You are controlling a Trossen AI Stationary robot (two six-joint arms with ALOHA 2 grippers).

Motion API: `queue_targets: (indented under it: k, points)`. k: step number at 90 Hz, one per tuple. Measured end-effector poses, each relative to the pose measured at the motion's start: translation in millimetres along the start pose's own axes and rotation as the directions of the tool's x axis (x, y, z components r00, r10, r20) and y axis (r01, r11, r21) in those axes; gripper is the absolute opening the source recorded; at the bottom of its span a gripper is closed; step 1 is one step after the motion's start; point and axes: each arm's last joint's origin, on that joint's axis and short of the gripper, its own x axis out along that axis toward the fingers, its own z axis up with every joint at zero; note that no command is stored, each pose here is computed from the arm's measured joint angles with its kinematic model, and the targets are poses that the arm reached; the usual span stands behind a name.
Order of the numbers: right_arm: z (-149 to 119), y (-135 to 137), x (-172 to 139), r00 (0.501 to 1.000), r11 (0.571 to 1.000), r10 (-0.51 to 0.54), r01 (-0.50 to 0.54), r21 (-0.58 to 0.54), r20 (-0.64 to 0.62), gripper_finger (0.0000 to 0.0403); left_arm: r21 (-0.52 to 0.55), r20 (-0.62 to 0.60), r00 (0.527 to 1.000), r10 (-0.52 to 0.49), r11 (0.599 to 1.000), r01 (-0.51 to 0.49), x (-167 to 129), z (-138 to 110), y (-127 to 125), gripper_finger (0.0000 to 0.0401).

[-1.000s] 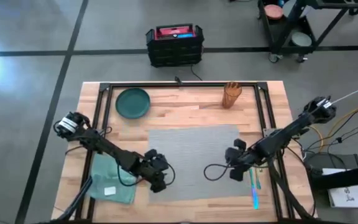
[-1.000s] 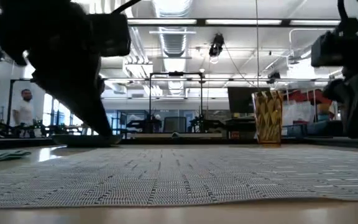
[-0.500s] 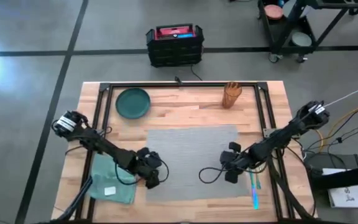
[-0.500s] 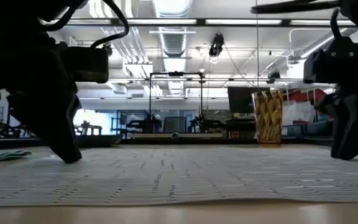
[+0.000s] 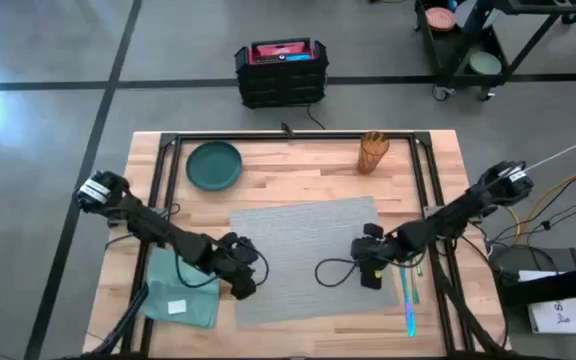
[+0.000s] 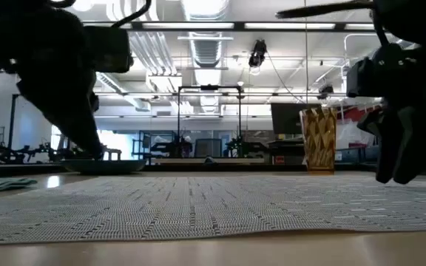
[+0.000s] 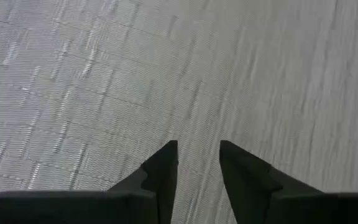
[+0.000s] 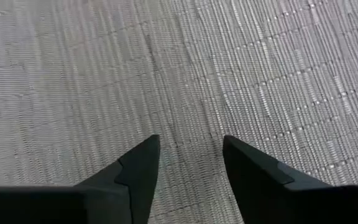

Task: Set table place
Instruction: Move the gray tablemat to the center of the table

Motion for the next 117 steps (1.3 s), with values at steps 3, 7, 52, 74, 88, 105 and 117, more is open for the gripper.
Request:
queue_targets:
  k: [3,7,52,74,88,105,117]
  points:
    - [1.3,-2.3,-1.9,1.0,1.0,0.005,-0.005,-0.004,-0.001,0.0177,-0.013,0.004,1.0,0.006,1.0,-0.006,0.1,3.3,2.8,0.0136]
    - [3.8,-4.7,-4.9,1.0,1.0,0.004,-0.004,-0.007,0.001,0.0182,-0.025,0.009,1.0,0.011,1.0,-0.011,-0.1,8.1,7.0,0.0152]
    - [22.1,-35.8,-30.0,0.995,1.0,-0.028,0.027,0.014,0.093,0.019,-0.012,-0.039,0.988,0.148,0.989,-0.148,-25.9,48.6,76.1,0.0197]
    - [23.2,-47.2,-24.5,0.997,0.998,-0.051,0.048,0.049,0.061,0.0189,0.039,-0.033,0.996,0.088,0.995,-0.087,-3.9,48.9,75.8,0.0178]
    - [12.4,-50.4,-6.5,0.996,0.993,-0.086,0.088,0.074,-0.038,0.0187,0.045,-0.012,1.0,0.02,0.999,-0.019,23.8,33.1,72.0,0.016]
    - [12.8,-49.6,7.5,0.991,0.98,-0.099,0.112,0.164,-0.087,0.0176,0.071,-0.074,0.996,0.056,0.996,-0.051,35.2,22.0,79.0,0.0137]
    - [19.3,-45.9,8.4,0.993,0.973,-0.082,0.097,0.208,-0.08,0.017,0.127,-0.084,0.986,0.141,0.983,-0.13,33.2,18.0,85.5,0.0121]
